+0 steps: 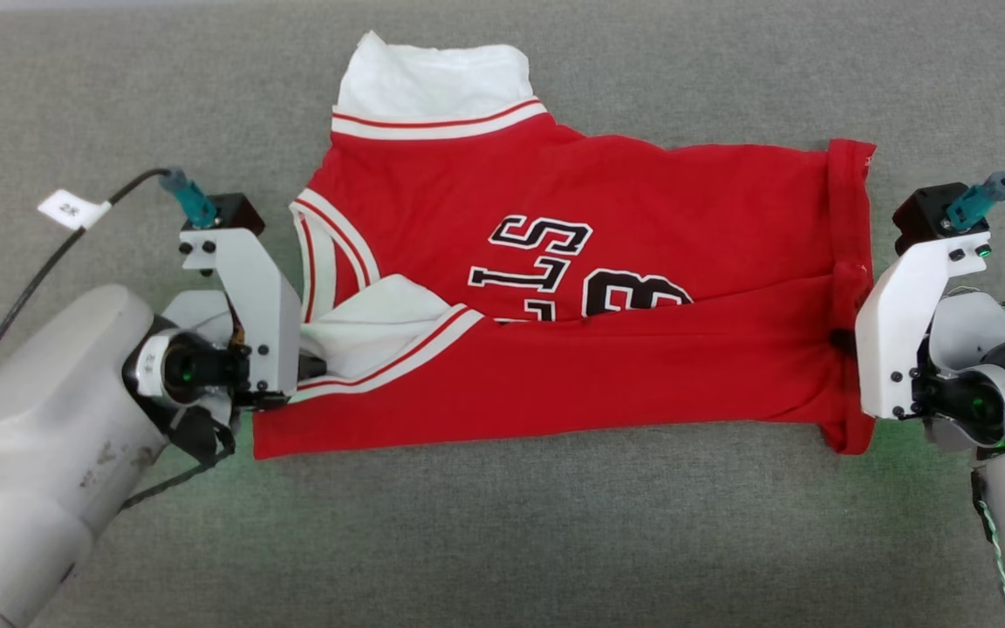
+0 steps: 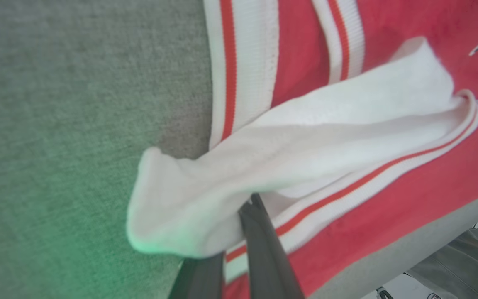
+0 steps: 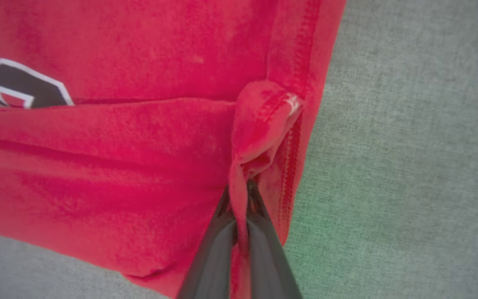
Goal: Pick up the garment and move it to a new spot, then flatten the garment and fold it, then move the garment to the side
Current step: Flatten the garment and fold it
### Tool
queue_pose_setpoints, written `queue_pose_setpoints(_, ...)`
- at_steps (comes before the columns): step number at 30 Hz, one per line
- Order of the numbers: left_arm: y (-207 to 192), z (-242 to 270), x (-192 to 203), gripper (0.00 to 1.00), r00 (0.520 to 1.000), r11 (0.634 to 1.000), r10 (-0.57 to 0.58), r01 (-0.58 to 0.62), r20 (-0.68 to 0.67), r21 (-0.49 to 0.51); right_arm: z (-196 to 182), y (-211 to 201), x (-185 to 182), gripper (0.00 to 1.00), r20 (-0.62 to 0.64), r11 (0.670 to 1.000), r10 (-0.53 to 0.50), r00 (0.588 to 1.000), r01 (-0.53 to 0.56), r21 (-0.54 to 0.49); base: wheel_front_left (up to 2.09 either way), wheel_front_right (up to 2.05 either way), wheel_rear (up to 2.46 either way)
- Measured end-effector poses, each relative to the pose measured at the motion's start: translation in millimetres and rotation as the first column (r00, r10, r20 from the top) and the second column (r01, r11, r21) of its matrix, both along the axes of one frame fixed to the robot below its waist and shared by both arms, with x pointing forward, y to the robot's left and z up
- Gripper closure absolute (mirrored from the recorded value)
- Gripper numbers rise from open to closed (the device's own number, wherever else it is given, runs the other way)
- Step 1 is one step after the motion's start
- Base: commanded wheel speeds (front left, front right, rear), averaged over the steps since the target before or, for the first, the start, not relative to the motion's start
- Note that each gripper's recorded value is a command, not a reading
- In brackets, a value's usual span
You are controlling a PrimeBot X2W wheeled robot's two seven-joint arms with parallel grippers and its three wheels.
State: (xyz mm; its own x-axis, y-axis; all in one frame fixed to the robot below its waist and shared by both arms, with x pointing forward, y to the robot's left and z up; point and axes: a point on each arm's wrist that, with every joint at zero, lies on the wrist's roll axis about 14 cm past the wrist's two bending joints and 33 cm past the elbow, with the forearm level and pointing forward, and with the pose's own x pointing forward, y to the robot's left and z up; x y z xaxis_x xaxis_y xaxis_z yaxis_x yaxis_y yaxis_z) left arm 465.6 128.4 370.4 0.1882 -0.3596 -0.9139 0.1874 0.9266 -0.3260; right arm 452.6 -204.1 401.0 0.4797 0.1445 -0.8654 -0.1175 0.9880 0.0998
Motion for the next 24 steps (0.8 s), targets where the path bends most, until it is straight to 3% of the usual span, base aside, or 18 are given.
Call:
queue_pose_setpoints(16,21,30,-18,1.0,1.0,0.998,-0.012,0.013,-0.006,0.059,44,-17,1,1.0,0.045,1.0,0.007,0.999,-0.006,-0.029,0.0,0.0,0.0)
queue_pose_setpoints(24,34,45,-38,1.0,1.0,0.996,-0.018,0.019,-0.007,0.091,55,-12,-23,1.0,0.018,0.998,0.054,0.998,-0.053,-0.022,0.0,0.0,0.0)
